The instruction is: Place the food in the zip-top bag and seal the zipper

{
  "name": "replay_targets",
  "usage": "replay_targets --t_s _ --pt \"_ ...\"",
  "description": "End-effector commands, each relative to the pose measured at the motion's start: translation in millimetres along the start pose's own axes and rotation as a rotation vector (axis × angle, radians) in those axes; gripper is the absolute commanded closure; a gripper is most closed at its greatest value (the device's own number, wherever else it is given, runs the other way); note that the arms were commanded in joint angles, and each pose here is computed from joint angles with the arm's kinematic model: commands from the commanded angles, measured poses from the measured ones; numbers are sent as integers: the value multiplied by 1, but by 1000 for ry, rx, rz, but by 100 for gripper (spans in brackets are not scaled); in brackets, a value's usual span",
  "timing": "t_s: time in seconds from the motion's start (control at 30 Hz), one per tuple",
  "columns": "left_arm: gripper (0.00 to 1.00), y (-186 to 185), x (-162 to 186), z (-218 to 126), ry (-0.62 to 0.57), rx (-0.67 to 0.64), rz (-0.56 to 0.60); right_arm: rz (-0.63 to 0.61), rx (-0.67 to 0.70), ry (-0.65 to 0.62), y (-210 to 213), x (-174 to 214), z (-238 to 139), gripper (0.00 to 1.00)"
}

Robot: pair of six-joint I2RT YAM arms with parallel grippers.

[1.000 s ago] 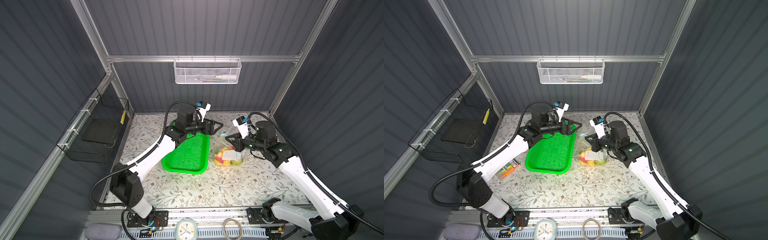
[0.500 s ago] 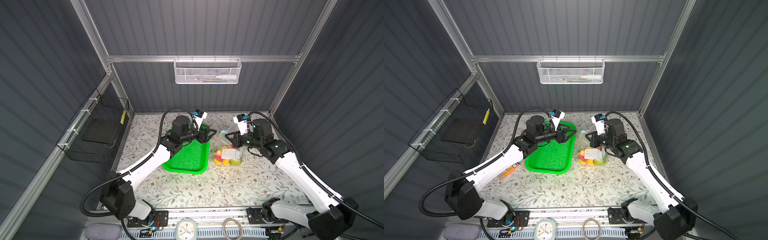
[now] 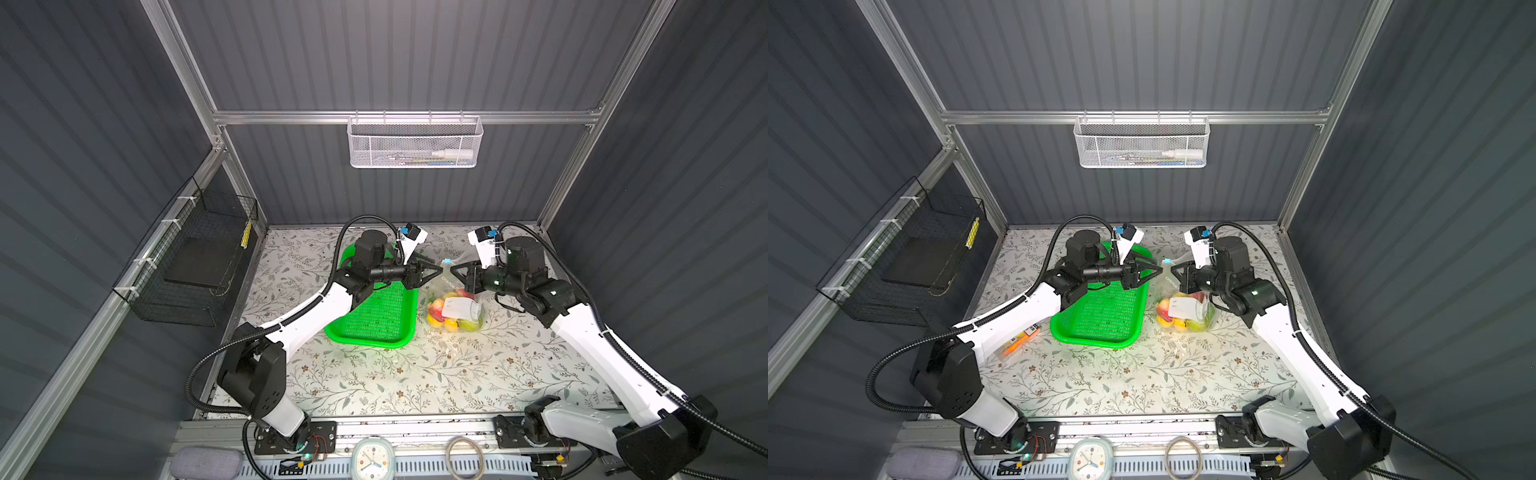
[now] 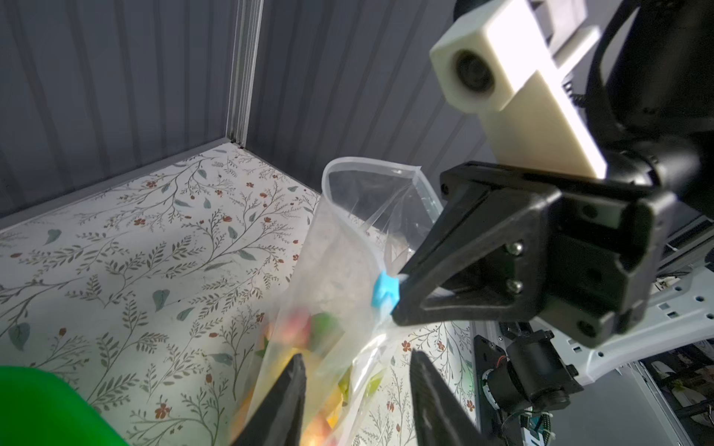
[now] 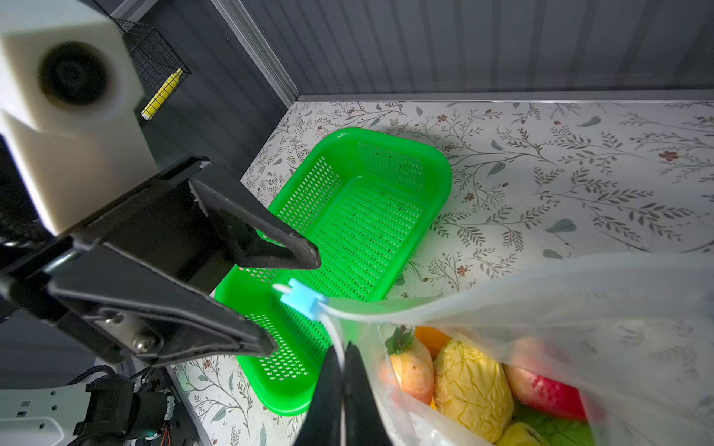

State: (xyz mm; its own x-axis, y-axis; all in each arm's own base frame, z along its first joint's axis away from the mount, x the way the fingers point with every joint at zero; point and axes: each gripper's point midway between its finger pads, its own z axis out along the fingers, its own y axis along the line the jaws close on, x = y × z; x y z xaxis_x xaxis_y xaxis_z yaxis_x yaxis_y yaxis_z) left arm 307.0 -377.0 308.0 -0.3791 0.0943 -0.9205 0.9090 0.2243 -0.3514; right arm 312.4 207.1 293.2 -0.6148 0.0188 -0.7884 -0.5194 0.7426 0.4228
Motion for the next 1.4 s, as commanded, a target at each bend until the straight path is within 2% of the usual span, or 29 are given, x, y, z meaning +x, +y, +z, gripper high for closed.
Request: replay_targets --t_s 0.0,0.63,0.77,0.83,1.17,1.23,1.37 --pt "56 -16 -23 2 -47 68 73 -4 -5 -21 5 -10 -4 100" --pt "80 -16 -23 12 -34 113 64 -11 -6 -22 6 -11 -5 100" --pt "88 -16 -23 13 -30 115 63 -10 -6 -20 6 -10 -5 100" --pt "99 -15 -23 13 -26 114 63 -9 -8 -18 6 -10 -5 100" --pt "100 -15 -21 10 -22 96 71 -19 -2 -24 6 -10 -7 100" --pt "95 -13 -20 9 -20 78 73 -22 2 -28 5 -11 -8 100" --pt "93 -12 -20 8 -19 68 73 -26 1 -33 6 -12 -10 100"
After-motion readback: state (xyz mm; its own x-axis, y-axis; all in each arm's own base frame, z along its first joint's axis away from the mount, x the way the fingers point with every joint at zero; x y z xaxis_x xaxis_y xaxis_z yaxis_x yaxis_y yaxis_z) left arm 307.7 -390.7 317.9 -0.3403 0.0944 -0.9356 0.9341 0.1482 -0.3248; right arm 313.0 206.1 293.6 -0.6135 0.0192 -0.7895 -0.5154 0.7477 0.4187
